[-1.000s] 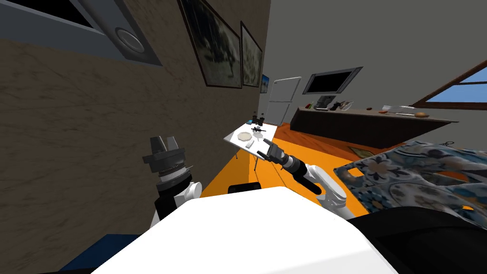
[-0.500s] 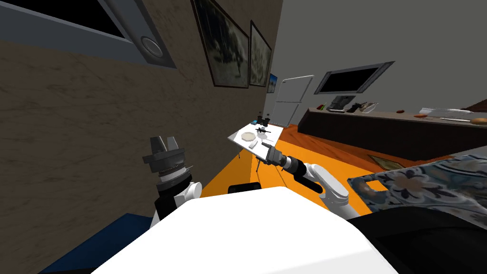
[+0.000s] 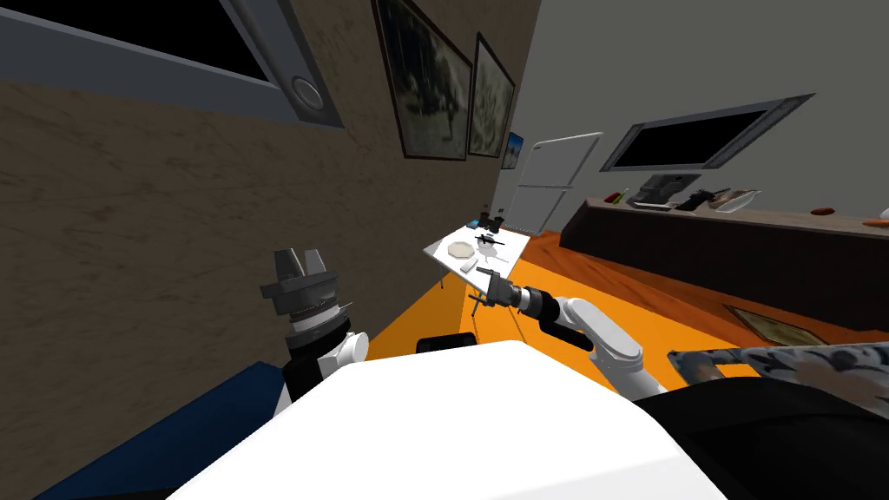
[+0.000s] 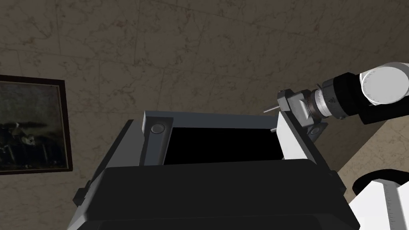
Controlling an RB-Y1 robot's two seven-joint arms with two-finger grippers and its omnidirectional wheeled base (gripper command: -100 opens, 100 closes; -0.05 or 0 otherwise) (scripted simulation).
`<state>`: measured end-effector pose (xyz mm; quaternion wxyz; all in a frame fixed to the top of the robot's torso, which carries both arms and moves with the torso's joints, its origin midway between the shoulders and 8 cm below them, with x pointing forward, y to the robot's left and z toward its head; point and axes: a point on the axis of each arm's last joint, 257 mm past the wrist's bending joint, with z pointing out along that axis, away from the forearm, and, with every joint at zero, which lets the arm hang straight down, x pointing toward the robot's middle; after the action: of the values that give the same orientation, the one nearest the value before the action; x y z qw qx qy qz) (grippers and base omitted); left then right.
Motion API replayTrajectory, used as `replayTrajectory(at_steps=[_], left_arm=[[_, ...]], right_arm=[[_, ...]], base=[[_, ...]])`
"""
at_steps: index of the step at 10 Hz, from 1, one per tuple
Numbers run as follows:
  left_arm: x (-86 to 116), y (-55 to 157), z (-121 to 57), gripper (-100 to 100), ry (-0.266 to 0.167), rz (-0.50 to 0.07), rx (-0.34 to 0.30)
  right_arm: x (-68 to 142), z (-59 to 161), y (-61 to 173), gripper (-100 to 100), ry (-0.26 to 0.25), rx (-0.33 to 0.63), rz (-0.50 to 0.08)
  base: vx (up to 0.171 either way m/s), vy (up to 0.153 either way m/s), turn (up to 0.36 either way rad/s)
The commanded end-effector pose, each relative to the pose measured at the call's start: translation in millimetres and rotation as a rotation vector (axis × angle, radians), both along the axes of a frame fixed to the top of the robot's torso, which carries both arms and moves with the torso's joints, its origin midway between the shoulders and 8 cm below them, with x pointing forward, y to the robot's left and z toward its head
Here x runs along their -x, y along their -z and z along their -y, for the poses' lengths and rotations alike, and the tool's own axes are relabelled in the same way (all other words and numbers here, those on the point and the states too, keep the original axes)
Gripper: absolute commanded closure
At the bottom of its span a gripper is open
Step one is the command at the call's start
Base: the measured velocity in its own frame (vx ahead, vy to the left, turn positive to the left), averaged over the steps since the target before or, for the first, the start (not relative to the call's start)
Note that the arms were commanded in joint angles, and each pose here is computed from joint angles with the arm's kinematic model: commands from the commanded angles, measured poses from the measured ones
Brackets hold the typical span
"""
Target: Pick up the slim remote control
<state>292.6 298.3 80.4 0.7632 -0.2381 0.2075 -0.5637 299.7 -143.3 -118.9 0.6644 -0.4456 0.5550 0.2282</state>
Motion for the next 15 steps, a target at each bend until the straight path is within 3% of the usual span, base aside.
replayTrajectory(at_steps=[1, 3, 6, 8, 14, 15], left_arm=[[0.0, 0.0, 0.0, 0, 0.000, 0.000, 0.000], [0.0, 0.0, 0.0, 0, 0.000, 0.000, 0.000], [0.0, 0.0, 0.0, 0, 0.000, 0.000, 0.000], [0.0, 0.0, 0.0, 0, 0.000, 0.000, 0.000], [0.0, 0.0, 0.0, 0, 0.000, 0.000, 0.000], [0.0, 0.0, 0.0, 0, 0.000, 0.000, 0.000]], right_arm=[[2.2, 5.8, 20.1, -100, -0.022, 0.090, -0.009], [0.9, 7.5, 28.0, -100, -0.016, 0.129, -0.003], [6.4, 26.3, 67.6, -100, -0.049, 0.295, -0.033], [5.3, 29.6, 74.9, -100, -0.044, 0.333, -0.029], [15.4, 81.4, 141.2, -100, -0.078, 0.616, -0.101], [20.6, 97.1, 155.7, -100, -0.090, 0.669, -0.135]], base=[[0.029, -0.017, 0.270], [0.021, -0.016, 0.087], [0.030, -0.018, 0.272], [0.032, -0.018, 0.055], [0.047, -0.019, 0.228], [0.064, -0.036, 0.296]])
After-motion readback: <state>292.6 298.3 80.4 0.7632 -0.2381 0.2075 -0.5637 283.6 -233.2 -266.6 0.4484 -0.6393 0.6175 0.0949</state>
